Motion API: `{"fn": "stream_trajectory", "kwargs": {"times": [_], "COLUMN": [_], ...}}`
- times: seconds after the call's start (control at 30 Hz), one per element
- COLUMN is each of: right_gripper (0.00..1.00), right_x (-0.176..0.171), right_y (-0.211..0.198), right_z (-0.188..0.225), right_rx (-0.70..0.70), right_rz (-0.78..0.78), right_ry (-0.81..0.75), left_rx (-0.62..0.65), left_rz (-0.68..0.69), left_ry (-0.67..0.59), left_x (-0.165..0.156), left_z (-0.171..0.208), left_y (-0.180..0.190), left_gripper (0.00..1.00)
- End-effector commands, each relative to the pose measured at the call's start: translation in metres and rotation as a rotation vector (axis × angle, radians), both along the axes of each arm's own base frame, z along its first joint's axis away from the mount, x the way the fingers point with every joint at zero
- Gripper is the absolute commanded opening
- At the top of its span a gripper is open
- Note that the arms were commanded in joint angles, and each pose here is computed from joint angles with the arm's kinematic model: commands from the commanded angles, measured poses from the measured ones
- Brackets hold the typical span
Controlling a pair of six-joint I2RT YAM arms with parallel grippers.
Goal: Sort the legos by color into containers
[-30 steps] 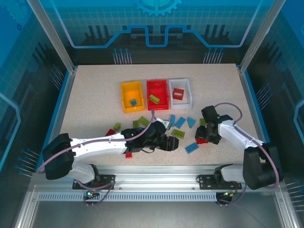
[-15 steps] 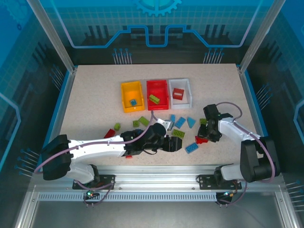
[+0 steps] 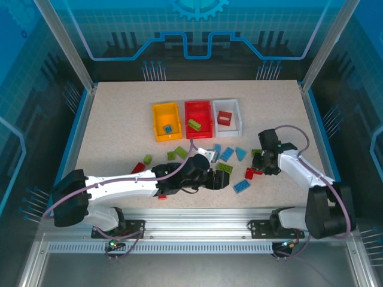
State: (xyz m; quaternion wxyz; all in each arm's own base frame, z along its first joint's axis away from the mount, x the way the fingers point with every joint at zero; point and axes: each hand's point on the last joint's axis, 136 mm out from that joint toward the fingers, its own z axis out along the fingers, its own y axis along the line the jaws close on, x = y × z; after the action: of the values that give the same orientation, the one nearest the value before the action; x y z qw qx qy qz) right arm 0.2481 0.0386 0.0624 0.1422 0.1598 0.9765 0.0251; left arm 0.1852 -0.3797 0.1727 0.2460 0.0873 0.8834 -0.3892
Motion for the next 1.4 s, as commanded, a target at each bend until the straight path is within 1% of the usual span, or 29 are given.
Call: {"fn": "stream_trajectory", "kwargs": {"times": [0.0,0.1,0.2,0.27,0.37,0.5,0.57,0.73,0.8,0.9,1.0,1.13,1.23,1.33,1.37], "right_gripper": [0.23,0.23,0.23,0.23,0.23,0.23,0.27,0.44,0.49,0.55,0.56,0.57,0.60,0.65,0.67], "right_x": [0.024,0.048,0.079,0.104,0.142,0.183,0.198,0.217,0.218,0.216,0.211,0.194,0.163,0.116,0.097], "right_y": [0.016,0.047,0.081,0.098,0.114,0.123,0.123,0.119,0.119,0.121,0.122,0.126,0.138,0.160,0.171], "right_z": [0.050,0.074,0.083,0.089,0.085,0.064,0.054,0.034,0.034,0.044,0.064,0.109,0.135,0.138,0.136], "right_rx": [-0.034,-0.026,0.008,0.002,0.016,0.013,0.014,0.039,0.041,0.044,0.045,0.028,0.022,0.051,0.086], "right_rz": [0.073,0.158,0.229,0.260,0.268,0.267,0.260,0.243,0.247,0.260,0.267,0.293,0.351,0.449,0.495], "right_ry": [-0.152,-0.218,-0.243,-0.270,-0.267,-0.215,-0.197,-0.146,-0.140,-0.161,-0.197,-0.299,-0.376,-0.416,-0.427], "left_rx": [0.027,0.063,0.091,0.092,0.096,0.101,0.104,0.134,0.159,0.196,0.236,0.324,0.393,0.478,0.508], "left_rz": [0.077,0.138,0.203,0.230,0.252,0.259,0.268,0.292,0.306,0.333,0.363,0.433,0.473,0.452,0.442], "left_ry": [-0.107,-0.132,-0.147,-0.167,-0.182,-0.185,-0.185,-0.184,-0.174,-0.141,-0.084,0.018,0.111,0.174,0.191], "left_x": [0.017,0.032,0.047,0.053,0.057,0.056,0.055,0.054,0.053,0.052,0.053,0.055,0.053,0.049,0.048], "left_z": [0.036,0.046,0.054,0.061,0.068,0.071,0.070,0.068,0.064,0.052,0.037,0.011,-0.014,-0.043,-0.053], "left_y": [0.018,0.034,0.048,0.053,0.058,0.063,0.066,0.079,0.085,0.097,0.113,0.145,0.168,0.180,0.183], "left_gripper": [0.61,0.62,0.62,0.62,0.62,0.62,0.62,0.62,0.62,0.62,0.62,0.62,0.63,0.65,0.66]}}
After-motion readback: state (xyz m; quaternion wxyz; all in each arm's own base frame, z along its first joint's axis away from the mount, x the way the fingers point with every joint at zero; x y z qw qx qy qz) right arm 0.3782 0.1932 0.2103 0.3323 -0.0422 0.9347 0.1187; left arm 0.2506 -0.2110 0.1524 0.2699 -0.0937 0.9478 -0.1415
